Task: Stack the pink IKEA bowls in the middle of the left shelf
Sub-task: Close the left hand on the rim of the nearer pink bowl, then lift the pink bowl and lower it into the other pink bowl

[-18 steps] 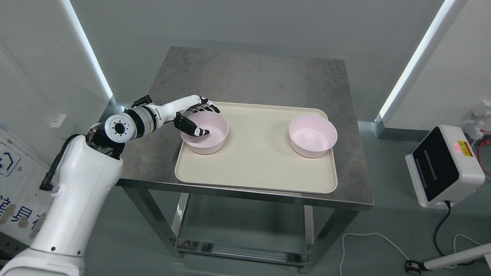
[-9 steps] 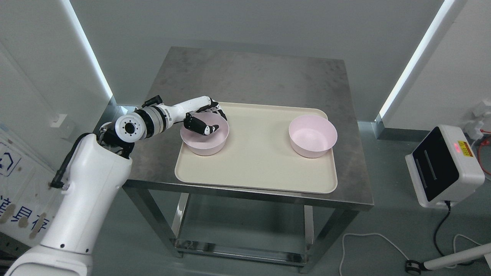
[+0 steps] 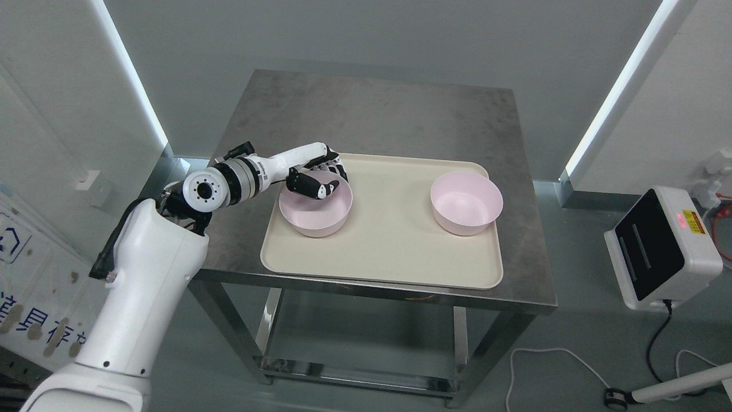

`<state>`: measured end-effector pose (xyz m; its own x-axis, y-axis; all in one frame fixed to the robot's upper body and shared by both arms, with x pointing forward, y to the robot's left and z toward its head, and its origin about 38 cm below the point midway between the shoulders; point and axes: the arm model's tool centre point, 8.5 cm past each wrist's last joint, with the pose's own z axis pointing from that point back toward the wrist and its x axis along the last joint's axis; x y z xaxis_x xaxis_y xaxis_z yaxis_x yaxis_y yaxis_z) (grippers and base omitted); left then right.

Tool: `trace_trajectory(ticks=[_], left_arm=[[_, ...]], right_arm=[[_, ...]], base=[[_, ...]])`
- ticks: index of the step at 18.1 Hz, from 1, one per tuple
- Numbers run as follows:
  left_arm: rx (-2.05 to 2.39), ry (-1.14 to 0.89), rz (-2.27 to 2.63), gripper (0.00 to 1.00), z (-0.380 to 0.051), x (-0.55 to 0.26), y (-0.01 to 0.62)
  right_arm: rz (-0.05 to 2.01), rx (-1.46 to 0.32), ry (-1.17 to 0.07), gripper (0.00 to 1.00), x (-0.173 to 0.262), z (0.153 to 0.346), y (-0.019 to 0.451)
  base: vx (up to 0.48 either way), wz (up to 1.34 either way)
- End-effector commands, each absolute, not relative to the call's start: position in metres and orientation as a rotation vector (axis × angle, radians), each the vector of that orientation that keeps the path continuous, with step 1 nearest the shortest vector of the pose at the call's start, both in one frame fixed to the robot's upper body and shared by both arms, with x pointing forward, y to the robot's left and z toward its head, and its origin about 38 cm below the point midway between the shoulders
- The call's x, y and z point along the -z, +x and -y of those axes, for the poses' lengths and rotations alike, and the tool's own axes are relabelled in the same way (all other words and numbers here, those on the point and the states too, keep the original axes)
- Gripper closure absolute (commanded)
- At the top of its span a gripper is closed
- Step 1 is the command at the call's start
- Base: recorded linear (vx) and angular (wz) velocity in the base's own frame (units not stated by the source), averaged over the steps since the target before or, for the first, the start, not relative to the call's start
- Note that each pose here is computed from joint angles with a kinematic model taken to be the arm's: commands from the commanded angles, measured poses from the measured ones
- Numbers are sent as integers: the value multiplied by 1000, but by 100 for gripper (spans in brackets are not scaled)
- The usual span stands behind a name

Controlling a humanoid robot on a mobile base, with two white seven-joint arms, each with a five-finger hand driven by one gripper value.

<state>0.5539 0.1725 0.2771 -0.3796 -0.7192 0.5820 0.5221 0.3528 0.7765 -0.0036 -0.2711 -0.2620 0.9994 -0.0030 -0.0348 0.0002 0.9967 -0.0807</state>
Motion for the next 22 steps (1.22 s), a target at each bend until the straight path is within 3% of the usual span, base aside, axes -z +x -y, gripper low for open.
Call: trace_trajectory(ticks=[1,7,15,18,22], left_arm=[[1309,178,1536,99,-157,-315,559],[1405,105,1626,99,-98,-361,548],[1717,68,1632,99,27,-316,506],[1649,23,1741,99,48,-338,501],[1586,8,1672,99,43,-328,516]], right_arm=[[-2,11,-99,0,261,282,7],[-2,11,-99,0,261,282,7],[-2,11,-99,0,261,282,7],[-2,11,-99,0,261,282,7],[-2,11,-99,0,261,282,7]], base=[[0,0],[0,0],[0,0],[0,0],[0,0]])
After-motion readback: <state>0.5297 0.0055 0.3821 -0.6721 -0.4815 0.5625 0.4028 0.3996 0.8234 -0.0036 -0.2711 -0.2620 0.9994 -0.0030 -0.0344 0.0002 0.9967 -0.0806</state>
